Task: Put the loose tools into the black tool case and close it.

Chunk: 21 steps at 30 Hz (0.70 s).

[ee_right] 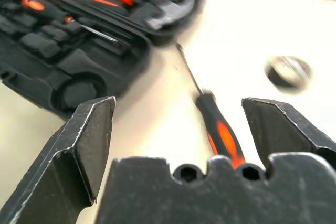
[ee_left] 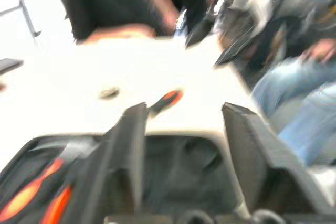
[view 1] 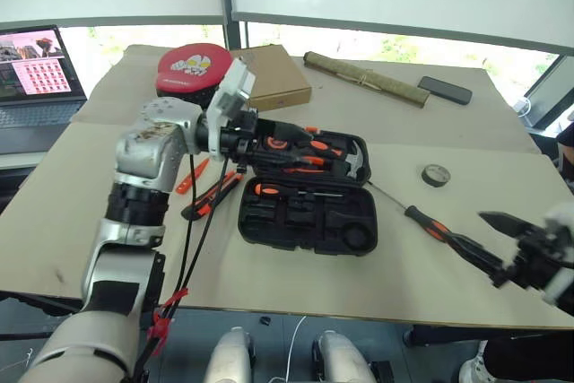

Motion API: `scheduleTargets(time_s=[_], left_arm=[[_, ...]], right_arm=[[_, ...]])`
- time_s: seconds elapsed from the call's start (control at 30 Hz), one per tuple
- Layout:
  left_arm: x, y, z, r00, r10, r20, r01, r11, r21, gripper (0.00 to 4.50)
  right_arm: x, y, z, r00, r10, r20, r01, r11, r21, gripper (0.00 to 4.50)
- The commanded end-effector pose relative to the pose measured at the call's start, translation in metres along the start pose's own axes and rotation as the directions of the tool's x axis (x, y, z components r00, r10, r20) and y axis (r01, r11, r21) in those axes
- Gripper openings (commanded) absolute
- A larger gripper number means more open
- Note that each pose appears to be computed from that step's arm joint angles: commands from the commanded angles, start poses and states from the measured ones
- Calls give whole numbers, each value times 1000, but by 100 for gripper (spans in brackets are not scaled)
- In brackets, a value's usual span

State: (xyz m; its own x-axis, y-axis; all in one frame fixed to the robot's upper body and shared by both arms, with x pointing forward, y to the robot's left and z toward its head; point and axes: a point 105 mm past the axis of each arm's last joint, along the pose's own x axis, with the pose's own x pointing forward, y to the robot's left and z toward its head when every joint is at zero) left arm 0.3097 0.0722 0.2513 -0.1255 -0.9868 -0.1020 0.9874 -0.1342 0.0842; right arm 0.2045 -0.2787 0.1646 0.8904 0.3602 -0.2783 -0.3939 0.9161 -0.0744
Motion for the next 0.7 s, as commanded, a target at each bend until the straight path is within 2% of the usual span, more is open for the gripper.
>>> scheduleTargets(time_s=[0.03,0.07,0.2,0.33,0.47,0.63,0.7], left_arm=[[5,-14,0,997,-59,-40,60,998,23,426],[6,-15,-4,995,-65,-72,68,997,40,446],[6,-18,-15,987,-75,-143,86,993,75,446],[5,-20,-24,978,-70,-197,91,991,101,446],[4,-23,-29,973,-66,-220,94,988,119,446],[2,-24,-33,969,-51,-241,85,988,133,446],[2,-24,-33,969,-45,-243,80,988,134,450]], right_arm=[[-11,-17,-8,998,-37,-51,36,999,-13,450],[-8,-21,-11,997,-32,-65,31,999,-18,450],[10,-28,-18,996,4,-94,-8,999,-46,450],[48,-28,-30,985,87,-152,-99,992,-76,450],[78,-31,-39,975,112,-193,-132,987,-95,450],[99,-40,-49,966,108,-237,-133,987,-92,450],[105,-40,-50,965,122,-233,-143,987,-75,398]])
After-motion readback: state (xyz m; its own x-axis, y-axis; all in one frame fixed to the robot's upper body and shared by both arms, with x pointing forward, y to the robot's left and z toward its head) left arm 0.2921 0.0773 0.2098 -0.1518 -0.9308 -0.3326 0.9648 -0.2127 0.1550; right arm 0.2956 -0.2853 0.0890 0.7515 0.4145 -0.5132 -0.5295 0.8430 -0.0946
